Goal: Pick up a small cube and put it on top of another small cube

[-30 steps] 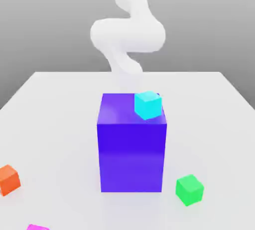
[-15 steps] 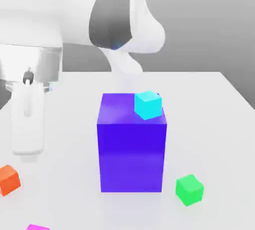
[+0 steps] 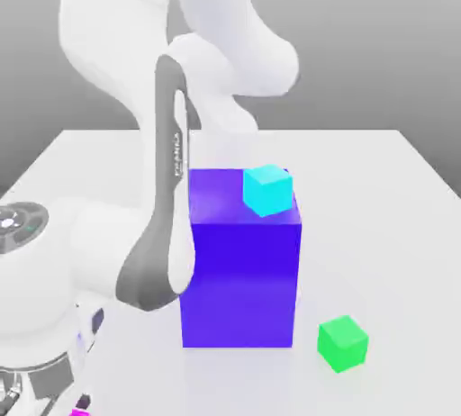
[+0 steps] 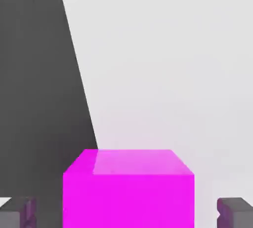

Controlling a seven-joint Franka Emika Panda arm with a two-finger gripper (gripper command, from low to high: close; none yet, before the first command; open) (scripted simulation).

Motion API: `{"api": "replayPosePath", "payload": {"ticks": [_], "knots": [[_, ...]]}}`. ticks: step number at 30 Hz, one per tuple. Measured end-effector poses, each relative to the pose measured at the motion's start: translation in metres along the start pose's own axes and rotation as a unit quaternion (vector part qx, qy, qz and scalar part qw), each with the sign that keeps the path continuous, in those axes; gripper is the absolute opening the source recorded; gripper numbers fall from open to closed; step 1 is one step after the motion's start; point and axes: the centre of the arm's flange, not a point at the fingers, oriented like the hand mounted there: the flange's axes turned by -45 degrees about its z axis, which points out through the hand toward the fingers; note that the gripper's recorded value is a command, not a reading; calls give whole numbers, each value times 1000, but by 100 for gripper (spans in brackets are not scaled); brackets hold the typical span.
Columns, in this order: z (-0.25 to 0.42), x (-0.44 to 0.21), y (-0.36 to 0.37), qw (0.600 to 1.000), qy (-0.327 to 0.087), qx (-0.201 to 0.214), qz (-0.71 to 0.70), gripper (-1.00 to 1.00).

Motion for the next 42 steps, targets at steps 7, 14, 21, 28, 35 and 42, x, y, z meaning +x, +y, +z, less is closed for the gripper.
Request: {"api": "replayPosePath", "payload": {"ticks": [7,14,21,28,35,42], "knots": [[-37,0,0,1000,0,0,1,-100],[-68,-52,13,987,3,-1,-161,-100],[-78,-113,37,933,6,-2,-359,-100],[-88,-169,68,840,7,-4,-542,-100],[-96,-218,105,713,7,-4,-702,-100],[-103,-260,147,556,5,-4,-831,-100]]}}
